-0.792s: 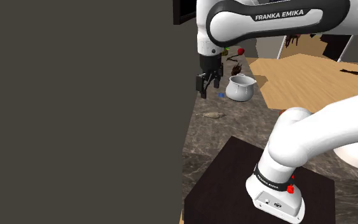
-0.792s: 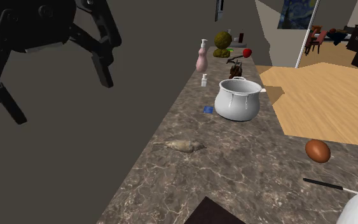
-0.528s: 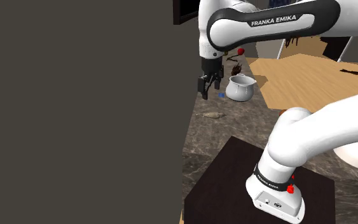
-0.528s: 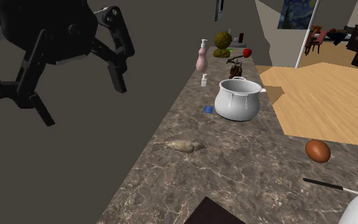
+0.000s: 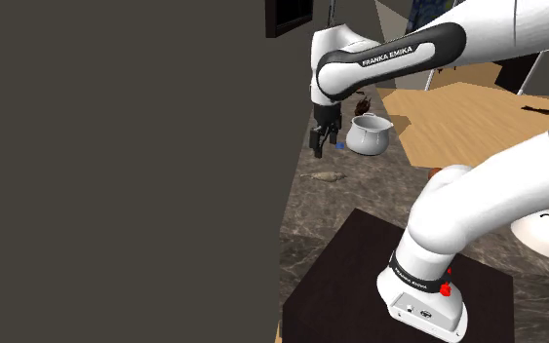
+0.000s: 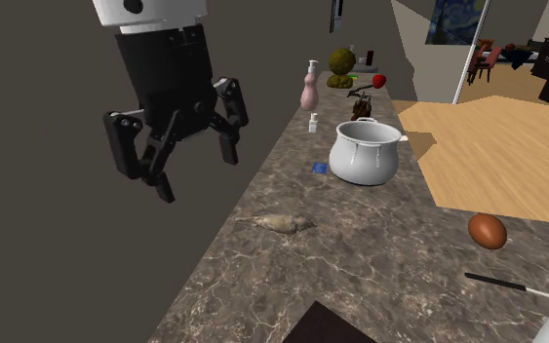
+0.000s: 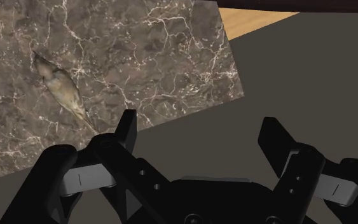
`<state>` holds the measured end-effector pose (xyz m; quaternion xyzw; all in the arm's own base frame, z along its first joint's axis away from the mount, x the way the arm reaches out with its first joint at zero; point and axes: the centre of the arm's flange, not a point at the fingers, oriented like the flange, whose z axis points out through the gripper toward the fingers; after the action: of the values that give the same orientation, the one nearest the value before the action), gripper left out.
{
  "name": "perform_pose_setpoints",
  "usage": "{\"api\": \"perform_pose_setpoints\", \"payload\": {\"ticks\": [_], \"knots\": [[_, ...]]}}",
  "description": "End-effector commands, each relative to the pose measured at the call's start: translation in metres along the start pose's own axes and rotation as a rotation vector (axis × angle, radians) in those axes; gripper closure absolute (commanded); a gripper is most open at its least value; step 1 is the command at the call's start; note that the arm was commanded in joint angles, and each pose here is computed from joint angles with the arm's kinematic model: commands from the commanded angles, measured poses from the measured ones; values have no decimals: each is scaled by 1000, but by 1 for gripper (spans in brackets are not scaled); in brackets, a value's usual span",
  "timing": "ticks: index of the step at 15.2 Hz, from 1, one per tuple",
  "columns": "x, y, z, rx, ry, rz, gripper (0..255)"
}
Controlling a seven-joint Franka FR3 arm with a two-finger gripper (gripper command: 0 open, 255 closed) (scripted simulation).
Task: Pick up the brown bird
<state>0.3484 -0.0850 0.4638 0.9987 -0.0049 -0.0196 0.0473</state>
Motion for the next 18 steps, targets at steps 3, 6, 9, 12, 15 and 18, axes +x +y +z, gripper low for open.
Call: {"api": "perform_pose_setpoints", "payload": {"ticks": [3,6,9,12,15,18], "knots": [[15,36,38,7,3,-27,0],[27,63,65,13,4,-45,0],[41,89,92,19,6,-63,0],[54,115,120,25,7,-82,0],[68,140,148,31,8,-100,0],[83,165,176,37,9,-119,0]]}}
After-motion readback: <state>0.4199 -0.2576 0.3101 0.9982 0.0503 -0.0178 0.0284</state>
